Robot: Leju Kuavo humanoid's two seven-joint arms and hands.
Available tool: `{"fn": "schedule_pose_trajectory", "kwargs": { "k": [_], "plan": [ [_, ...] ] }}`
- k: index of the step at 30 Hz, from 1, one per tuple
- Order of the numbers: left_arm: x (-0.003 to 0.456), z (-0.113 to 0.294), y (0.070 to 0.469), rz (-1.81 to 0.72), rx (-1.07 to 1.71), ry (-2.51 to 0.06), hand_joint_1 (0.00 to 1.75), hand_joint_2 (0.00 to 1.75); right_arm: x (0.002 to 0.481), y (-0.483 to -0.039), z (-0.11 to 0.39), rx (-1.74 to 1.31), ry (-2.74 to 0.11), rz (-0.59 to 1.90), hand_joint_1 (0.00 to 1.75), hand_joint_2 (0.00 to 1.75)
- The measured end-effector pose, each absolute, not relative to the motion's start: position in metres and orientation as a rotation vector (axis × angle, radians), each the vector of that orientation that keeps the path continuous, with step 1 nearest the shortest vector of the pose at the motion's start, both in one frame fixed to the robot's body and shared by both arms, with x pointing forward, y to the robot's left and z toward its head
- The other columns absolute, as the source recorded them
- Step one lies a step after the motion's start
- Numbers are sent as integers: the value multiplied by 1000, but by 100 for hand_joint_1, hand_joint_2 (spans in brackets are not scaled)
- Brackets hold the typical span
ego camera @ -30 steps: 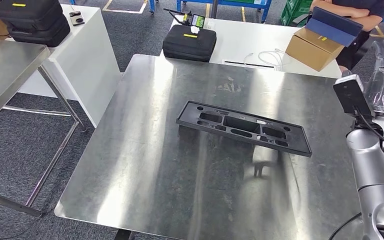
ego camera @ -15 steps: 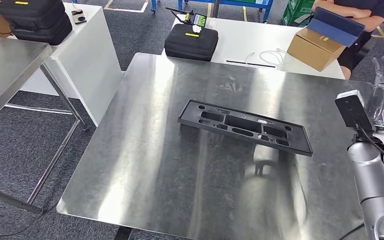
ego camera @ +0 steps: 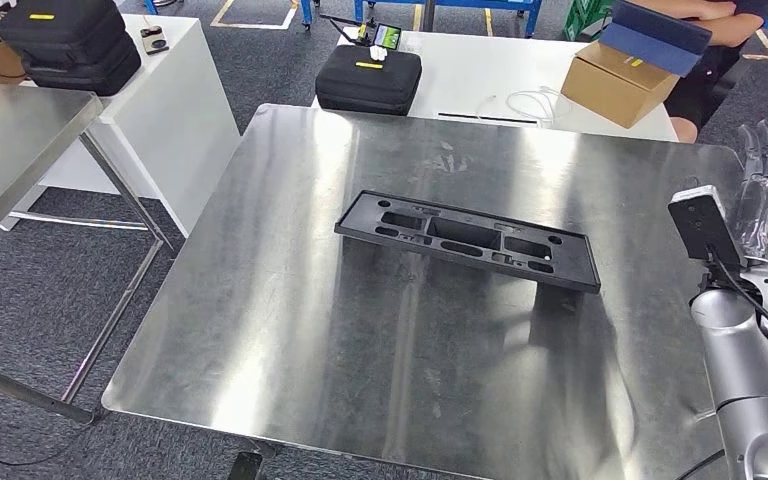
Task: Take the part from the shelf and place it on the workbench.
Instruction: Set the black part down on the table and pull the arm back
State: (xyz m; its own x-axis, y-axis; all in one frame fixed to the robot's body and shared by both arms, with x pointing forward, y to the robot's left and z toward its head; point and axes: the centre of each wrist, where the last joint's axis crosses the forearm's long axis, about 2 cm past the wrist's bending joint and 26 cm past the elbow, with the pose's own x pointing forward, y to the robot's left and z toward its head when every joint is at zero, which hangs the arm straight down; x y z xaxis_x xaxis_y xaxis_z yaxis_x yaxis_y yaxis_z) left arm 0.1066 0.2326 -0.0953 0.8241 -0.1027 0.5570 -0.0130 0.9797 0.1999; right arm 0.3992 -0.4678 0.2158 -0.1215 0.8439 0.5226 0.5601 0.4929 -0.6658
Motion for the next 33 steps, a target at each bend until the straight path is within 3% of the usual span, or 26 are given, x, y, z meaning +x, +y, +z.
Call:
{"fn": "schedule_pose_trajectory", "kwargs": {
  "k": [33],
  "plan": [
    [107,-95,233,-57,196,-603,0,0,384,-490,216,-1226,-1786,323,0,0]
  ]
}}
